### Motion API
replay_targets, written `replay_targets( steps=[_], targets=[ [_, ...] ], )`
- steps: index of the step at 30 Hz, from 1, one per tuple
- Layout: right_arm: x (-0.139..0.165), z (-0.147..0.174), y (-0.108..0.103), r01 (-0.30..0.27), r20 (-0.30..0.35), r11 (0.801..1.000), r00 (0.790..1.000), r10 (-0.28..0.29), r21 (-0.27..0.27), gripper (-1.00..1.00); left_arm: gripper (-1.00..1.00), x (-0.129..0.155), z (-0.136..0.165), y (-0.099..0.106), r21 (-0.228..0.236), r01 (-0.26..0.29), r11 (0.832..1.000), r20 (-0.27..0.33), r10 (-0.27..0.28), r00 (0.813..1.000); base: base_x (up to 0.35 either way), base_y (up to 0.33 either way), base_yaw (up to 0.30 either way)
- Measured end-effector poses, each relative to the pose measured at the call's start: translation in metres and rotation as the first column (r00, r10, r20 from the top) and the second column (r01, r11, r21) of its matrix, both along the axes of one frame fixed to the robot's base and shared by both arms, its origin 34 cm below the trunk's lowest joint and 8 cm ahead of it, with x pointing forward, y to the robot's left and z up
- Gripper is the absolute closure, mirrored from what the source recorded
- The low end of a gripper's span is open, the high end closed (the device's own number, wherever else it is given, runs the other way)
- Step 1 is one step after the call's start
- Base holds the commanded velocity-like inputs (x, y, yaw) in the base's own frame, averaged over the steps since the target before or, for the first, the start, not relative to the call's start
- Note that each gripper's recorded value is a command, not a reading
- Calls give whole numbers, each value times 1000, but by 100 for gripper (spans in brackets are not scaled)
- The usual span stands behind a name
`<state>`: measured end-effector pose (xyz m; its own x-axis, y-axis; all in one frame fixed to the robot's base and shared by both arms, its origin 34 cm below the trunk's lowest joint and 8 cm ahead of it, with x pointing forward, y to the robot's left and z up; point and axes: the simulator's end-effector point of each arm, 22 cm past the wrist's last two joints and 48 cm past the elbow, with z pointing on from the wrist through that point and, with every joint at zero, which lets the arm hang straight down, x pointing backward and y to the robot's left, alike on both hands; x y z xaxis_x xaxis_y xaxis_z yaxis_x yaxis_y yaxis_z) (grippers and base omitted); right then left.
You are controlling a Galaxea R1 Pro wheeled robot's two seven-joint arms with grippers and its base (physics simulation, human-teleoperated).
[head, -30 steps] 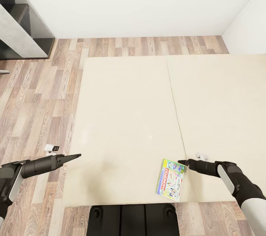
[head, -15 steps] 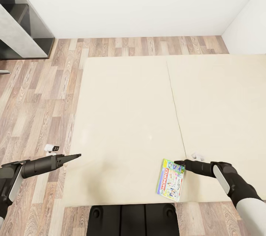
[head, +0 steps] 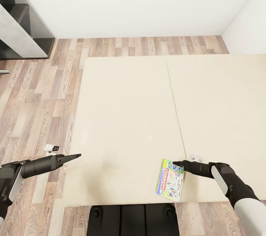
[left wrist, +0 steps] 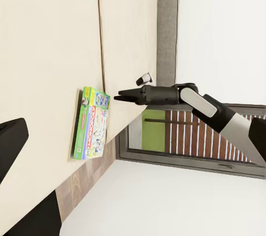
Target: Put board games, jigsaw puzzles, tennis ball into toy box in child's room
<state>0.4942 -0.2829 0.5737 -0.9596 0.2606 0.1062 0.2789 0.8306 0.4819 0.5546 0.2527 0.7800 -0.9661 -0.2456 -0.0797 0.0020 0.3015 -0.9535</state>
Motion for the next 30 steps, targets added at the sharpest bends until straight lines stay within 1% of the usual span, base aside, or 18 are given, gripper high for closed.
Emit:
replay_targets(
  steps=[9, 20, 30],
  targets=[
    [-2, -1, 1, 1, -5, 1000, 1000, -1, 2, -100, -100, 0, 0, 0, 0, -1, 1000, 0, 1, 1000, 0, 0, 0],
    [-15, -5, 0, 9, -38, 1000, 999, -9, 0, -100, -100, 0, 0, 1, 1, -1, 1000, 0, 1, 1000, 0, 0, 0],
    [-16, -6, -1, 10, -38, 1000, 999, -10, -1, -100, -100, 0, 0, 1, 2, 0, 1000, 0, 0, 1000, 0, 0, 0]
  ],
)
